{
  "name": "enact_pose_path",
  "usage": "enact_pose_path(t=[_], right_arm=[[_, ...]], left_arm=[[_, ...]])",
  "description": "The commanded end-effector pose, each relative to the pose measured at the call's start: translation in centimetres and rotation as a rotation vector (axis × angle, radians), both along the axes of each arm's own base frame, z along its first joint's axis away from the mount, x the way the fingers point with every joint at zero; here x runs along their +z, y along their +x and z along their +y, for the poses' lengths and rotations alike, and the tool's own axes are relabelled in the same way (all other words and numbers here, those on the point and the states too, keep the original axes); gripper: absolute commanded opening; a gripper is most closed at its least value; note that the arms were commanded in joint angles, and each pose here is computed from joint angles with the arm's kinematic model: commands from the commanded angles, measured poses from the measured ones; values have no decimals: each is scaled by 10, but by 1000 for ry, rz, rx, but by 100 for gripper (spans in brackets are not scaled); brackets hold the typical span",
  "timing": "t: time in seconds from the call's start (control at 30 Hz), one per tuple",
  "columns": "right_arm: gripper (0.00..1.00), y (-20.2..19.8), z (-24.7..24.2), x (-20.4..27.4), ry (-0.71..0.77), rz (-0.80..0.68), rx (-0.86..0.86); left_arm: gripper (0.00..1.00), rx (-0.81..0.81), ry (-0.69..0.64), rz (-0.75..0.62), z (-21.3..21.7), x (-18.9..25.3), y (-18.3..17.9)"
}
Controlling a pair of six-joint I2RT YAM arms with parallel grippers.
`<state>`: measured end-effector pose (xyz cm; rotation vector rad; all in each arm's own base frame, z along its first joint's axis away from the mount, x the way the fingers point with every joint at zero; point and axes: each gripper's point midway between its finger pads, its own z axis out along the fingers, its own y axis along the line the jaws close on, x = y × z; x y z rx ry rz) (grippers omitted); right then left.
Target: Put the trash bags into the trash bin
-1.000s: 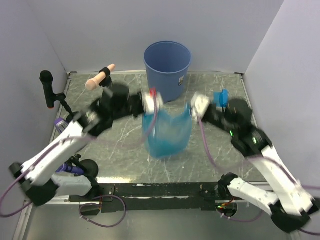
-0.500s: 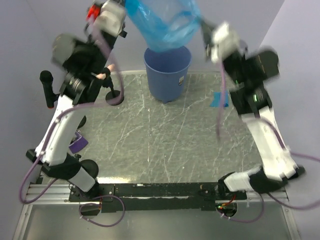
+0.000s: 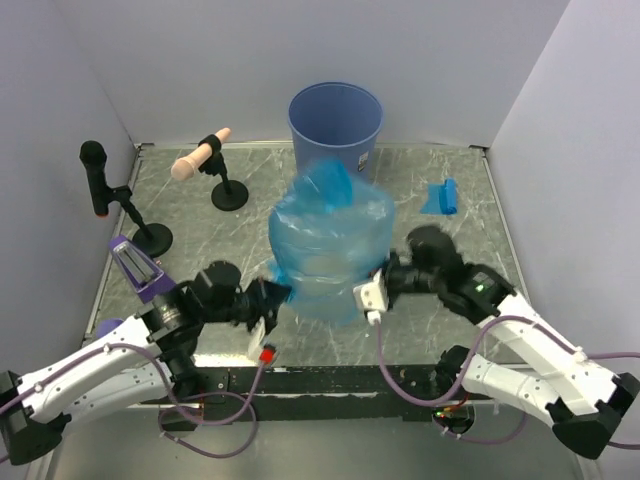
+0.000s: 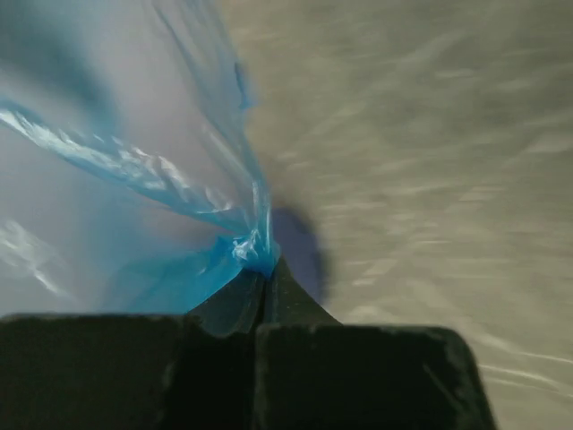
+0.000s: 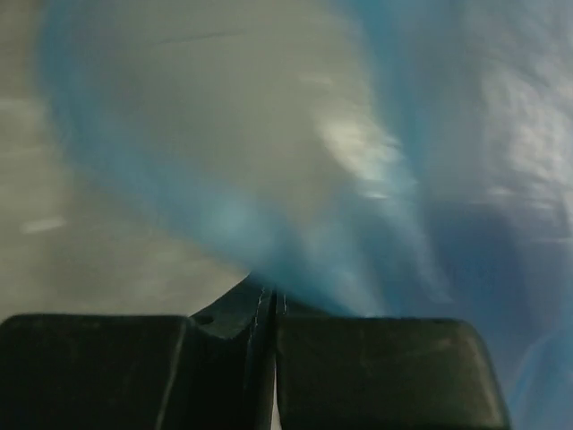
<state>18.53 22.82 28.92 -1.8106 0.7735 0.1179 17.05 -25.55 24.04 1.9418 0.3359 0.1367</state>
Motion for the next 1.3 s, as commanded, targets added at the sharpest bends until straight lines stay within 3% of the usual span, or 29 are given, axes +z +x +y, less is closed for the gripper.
enact_pose_path(t=[0.0, 0.1, 0.17, 0.3, 0.37, 0.4, 0.53, 0.67, 0.77, 0.87, 1.07, 1.27], right_arm=[[0, -83, -45, -53, -79, 299, 42], [0, -77, -43, -23, 30, 274, -10], [0, -71, -40, -8, 61, 344, -69], [57, -68, -28, 33, 141, 513, -140], [78, -60, -20, 65, 235, 550, -161], [82, -57, -15, 79, 271, 564, -159], [85, -32, 4, 128, 346, 600, -145], [85, 22, 16, 154, 419, 688, -191], [85, 97, 20, 133, 383, 591, -354], [86, 161, 27, 113, 317, 513, -409], [85, 238, 39, 100, 270, 494, -468], [83, 271, 49, 52, 190, 526, -487]], left_arm=[[1, -126, -45, -6, 18, 11, -44], [1, -72, -88, 106, 22, 20, -46], [1, -3, -88, 222, 27, 22, -45], [1, 206, -165, 497, 34, 28, -37], [1, 324, -235, 636, 35, 37, -30], [1, 377, -250, 701, 37, 36, -29], [1, 513, -232, 843, 42, 23, -27], [1, 675, -391, 909, 55, 30, -8], [1, 668, -406, 996, 56, 41, -12], [1, 677, -460, 1072, 56, 48, -12], [1, 768, -664, 1079, 83, 57, 24], [1, 768, -761, 1100, 100, 73, 27]])
